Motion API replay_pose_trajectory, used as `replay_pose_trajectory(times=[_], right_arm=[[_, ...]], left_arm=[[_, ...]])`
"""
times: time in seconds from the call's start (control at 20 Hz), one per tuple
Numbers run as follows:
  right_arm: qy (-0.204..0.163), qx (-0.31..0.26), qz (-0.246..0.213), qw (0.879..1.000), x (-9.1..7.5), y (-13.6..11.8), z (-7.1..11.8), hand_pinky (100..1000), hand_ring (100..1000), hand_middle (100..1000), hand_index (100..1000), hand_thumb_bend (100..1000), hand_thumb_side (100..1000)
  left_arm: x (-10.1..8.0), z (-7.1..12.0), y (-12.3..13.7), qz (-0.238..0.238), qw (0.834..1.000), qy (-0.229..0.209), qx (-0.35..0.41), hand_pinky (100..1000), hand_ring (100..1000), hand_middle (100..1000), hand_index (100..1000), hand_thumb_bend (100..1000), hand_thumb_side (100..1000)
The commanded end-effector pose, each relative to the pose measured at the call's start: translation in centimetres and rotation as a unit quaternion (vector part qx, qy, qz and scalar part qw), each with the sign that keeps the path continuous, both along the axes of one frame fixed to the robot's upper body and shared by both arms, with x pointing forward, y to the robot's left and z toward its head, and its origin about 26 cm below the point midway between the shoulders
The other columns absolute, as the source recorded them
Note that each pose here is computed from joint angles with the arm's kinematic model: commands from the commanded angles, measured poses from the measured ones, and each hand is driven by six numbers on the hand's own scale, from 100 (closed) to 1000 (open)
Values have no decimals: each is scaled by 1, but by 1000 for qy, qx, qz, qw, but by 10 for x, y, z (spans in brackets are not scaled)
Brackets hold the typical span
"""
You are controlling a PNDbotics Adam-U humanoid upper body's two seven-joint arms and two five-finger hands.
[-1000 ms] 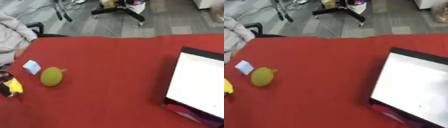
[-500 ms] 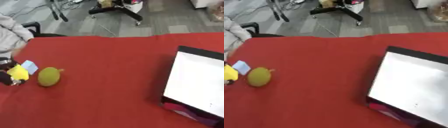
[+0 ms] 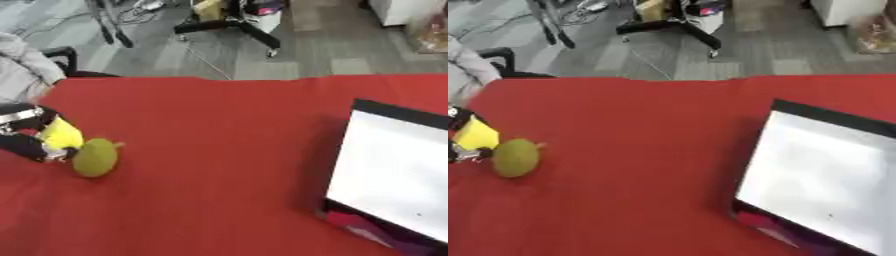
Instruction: Pick up the objects with one hand, pass them to the other hand, and then place them into the box on the other side of the table.
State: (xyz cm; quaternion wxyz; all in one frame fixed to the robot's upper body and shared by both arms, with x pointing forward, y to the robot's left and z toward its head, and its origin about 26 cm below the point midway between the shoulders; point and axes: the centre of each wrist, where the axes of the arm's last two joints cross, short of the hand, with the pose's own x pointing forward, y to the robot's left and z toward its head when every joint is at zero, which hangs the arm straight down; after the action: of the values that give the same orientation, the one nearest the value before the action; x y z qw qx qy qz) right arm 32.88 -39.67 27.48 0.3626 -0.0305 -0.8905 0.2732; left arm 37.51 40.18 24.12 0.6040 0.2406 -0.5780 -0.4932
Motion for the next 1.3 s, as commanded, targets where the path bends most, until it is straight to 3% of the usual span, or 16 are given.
replay_pose_trajectory(times=[0.05, 0.2, 0.4, 0.55, 1.3], right_arm=[[-7, -48, 8, 999, 11, 5, 15, 1000, 989, 1000, 1000, 301, 337], [-1, -74, 35, 997, 29, 24, 20, 1000, 988, 1000, 1000, 323, 332], [11, -100, 56, 993, 52, 49, 19, 1000, 989, 1000, 1000, 258, 429], [24, -109, 63, 992, 62, 68, 17, 1000, 989, 1000, 1000, 282, 419], [62, -132, 120, 982, 84, 154, 8, 1000, 998, 1000, 1000, 316, 415]], left_arm=[[-6, 18, -24, -45, 998, -40, -20, 851, 829, 749, 610, 100, 259], [-7, 18, -46, -85, 993, -64, -54, 852, 828, 742, 601, 100, 243], [-10, 15, -71, -123, 981, -112, -102, 845, 814, 722, 587, 100, 227], [-13, 11, -89, -144, 969, -151, -136, 836, 806, 703, 576, 100, 208], [-28, -9, -156, -200, 892, -322, -248, 818, 780, 674, 566, 100, 160]])
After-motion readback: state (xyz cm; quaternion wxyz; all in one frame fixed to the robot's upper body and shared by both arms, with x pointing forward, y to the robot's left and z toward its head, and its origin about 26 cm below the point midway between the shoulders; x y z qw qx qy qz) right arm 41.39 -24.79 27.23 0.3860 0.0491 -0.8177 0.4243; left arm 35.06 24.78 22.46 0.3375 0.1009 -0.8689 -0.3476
